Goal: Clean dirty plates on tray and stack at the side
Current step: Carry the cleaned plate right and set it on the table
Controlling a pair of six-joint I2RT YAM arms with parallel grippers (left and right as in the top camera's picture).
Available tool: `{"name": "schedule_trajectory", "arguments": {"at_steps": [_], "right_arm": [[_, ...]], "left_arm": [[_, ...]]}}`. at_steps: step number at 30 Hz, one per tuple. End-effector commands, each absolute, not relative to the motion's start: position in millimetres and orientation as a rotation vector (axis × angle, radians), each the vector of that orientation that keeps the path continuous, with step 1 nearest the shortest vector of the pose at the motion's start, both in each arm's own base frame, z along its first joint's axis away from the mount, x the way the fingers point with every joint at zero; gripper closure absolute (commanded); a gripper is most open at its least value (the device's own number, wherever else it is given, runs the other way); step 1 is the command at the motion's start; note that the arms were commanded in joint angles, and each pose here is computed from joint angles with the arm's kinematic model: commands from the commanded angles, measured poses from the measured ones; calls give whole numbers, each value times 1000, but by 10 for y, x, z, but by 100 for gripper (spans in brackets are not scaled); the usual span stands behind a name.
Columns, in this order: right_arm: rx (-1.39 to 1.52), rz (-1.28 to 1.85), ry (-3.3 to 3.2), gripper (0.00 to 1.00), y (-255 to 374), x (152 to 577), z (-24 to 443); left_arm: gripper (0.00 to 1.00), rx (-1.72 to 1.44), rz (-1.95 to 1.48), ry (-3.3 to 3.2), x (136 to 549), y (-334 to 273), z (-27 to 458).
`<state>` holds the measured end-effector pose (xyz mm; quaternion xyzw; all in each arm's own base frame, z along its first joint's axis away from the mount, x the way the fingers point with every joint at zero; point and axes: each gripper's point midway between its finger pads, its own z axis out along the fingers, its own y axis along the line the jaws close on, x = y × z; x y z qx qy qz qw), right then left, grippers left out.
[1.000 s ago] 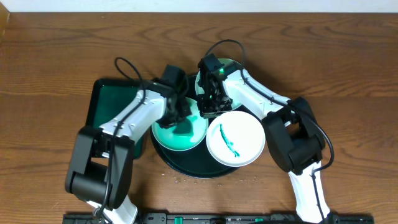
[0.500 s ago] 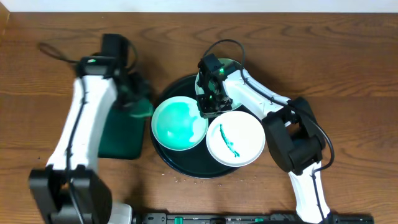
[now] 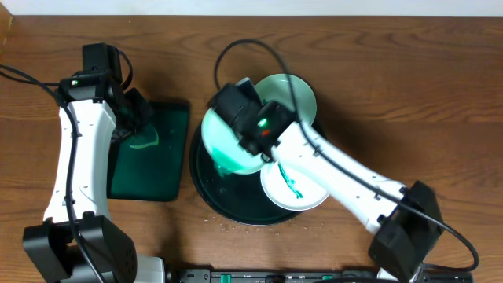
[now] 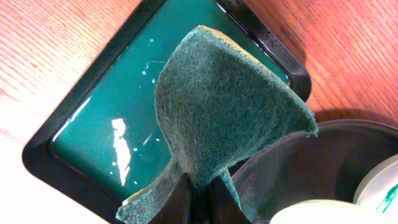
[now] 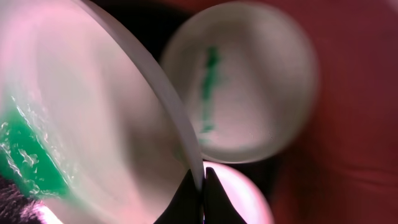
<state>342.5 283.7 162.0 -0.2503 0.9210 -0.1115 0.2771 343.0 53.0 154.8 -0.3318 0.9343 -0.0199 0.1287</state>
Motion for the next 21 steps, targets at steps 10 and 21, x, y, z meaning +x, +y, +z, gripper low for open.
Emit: {"name": "schedule_trajectory", "arguments": {"at_steps": [10, 21], "right_arm": [[-514, -931, 1779, 99, 2819, 3201, 2816], [-704, -386, 2310, 99, 2999, 3233, 1964]], "left_arm": [[93, -959, -46, 2650, 3558, 605, 1647], [93, -973, -40, 2675, 3498, 594, 1556]]}}
